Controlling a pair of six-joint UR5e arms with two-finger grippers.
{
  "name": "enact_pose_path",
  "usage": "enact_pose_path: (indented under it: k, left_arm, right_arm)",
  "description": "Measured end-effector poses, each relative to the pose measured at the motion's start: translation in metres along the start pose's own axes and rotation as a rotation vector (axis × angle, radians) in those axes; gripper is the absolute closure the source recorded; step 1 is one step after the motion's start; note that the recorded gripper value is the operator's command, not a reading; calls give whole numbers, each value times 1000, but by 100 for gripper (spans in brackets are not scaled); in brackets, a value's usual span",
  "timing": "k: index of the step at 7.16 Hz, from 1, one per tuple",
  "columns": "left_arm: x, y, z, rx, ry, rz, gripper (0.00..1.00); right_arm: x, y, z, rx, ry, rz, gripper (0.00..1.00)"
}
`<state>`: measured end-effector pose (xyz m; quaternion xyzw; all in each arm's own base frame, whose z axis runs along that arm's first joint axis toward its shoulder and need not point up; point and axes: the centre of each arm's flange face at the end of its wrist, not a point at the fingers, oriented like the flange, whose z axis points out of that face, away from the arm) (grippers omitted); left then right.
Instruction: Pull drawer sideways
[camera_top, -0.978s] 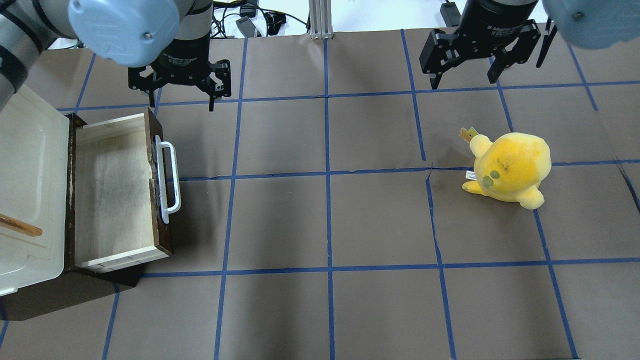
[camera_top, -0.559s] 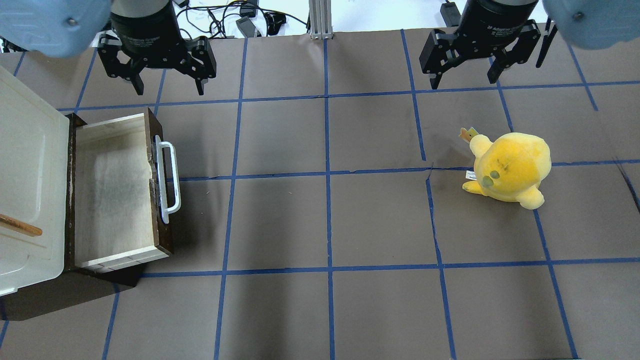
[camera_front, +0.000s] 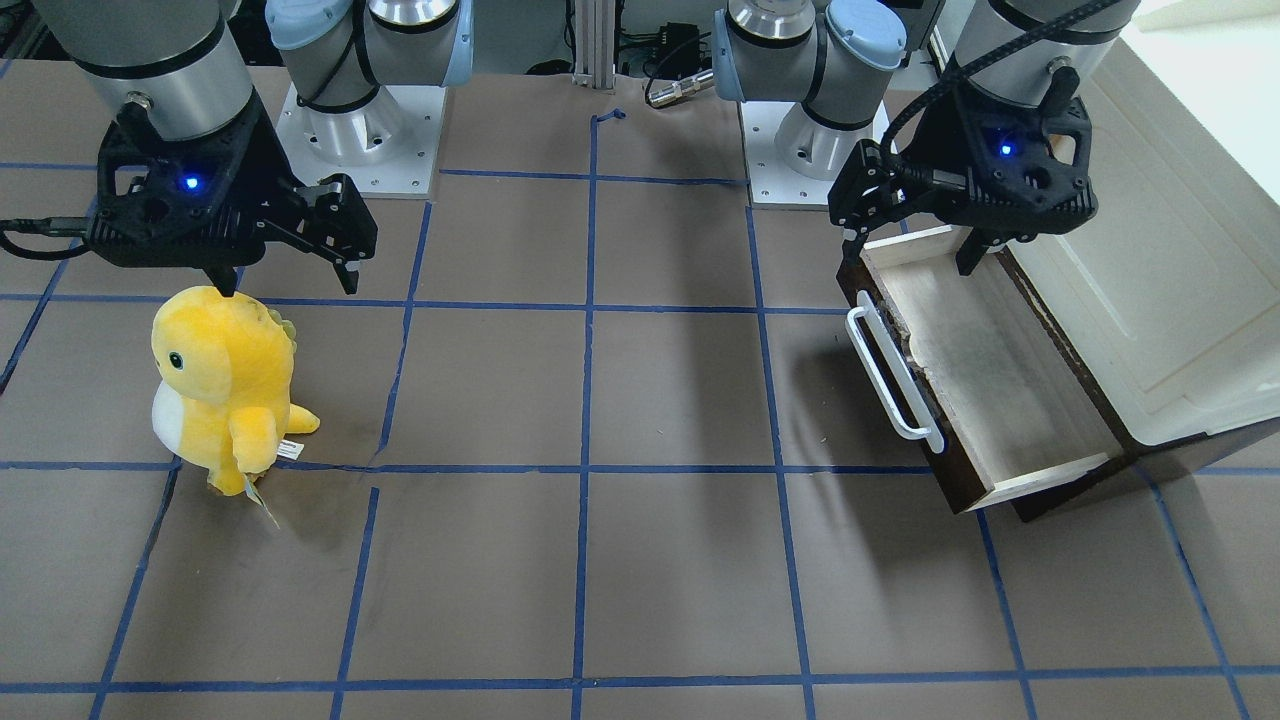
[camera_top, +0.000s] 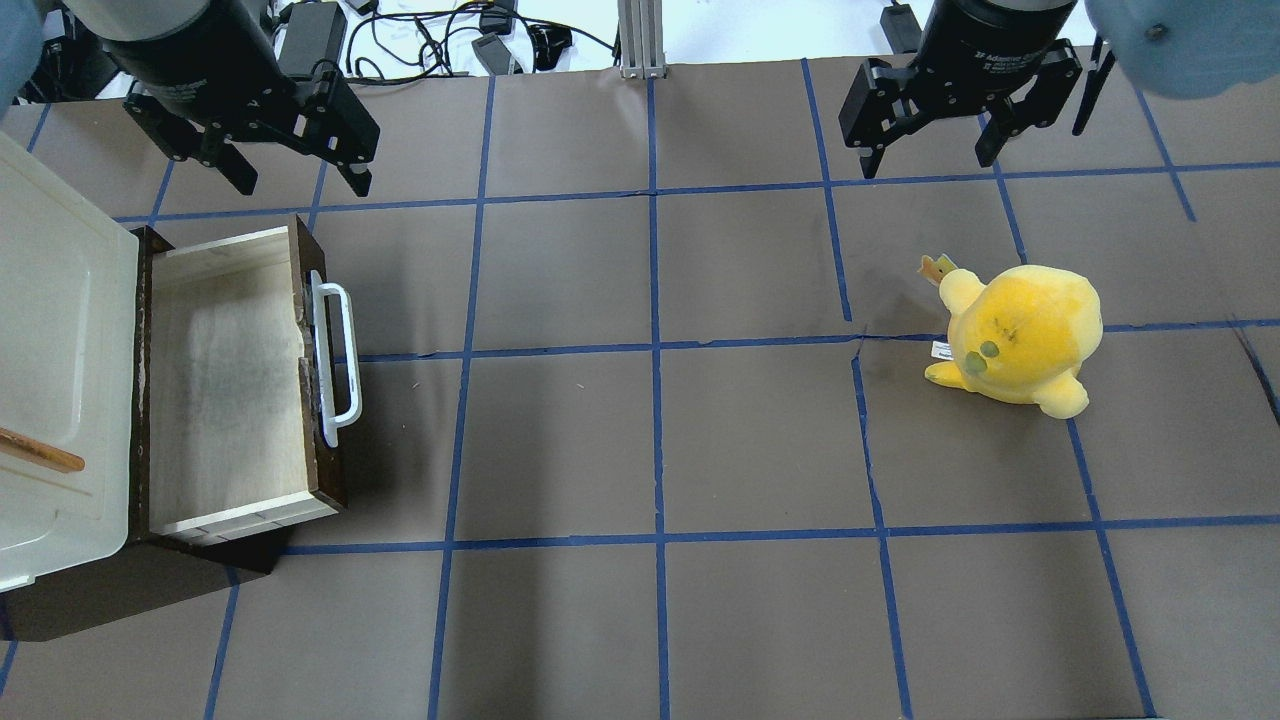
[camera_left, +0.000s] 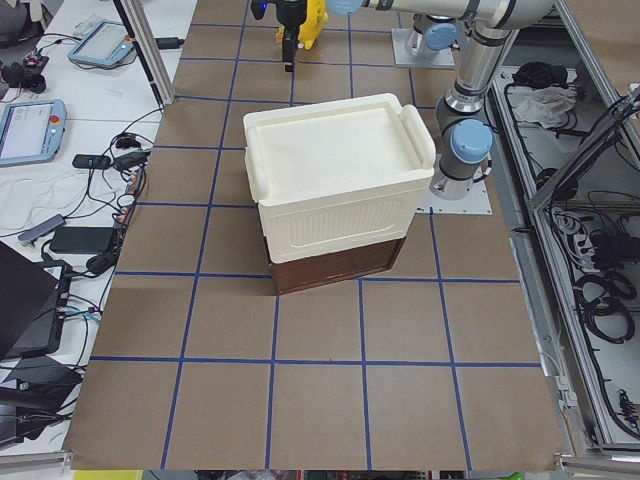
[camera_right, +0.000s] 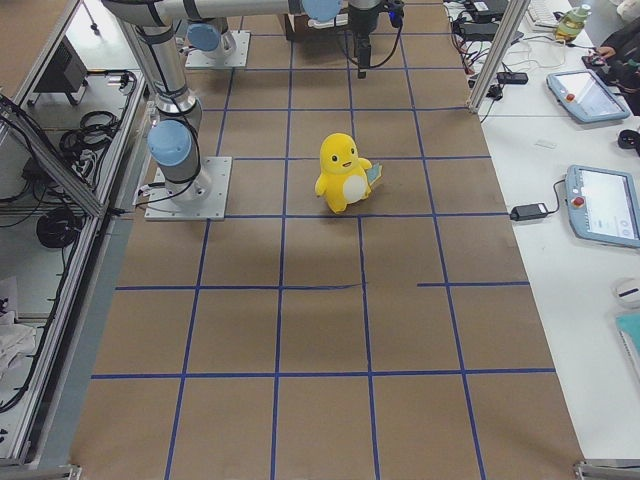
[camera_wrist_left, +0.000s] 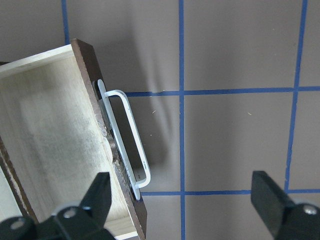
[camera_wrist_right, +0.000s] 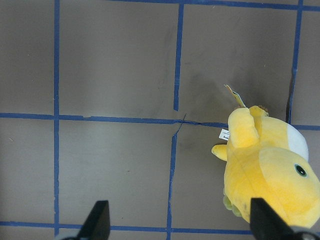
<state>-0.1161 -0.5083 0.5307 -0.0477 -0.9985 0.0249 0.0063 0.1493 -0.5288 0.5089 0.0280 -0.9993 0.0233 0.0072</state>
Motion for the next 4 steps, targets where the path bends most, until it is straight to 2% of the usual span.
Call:
enact_pose_path:
  k: [4]
  left_arm:
    - [-4, 19, 2, -1, -2, 9, 0]
  right_arm:
    - [0, 0, 0, 0, 0, 1, 0]
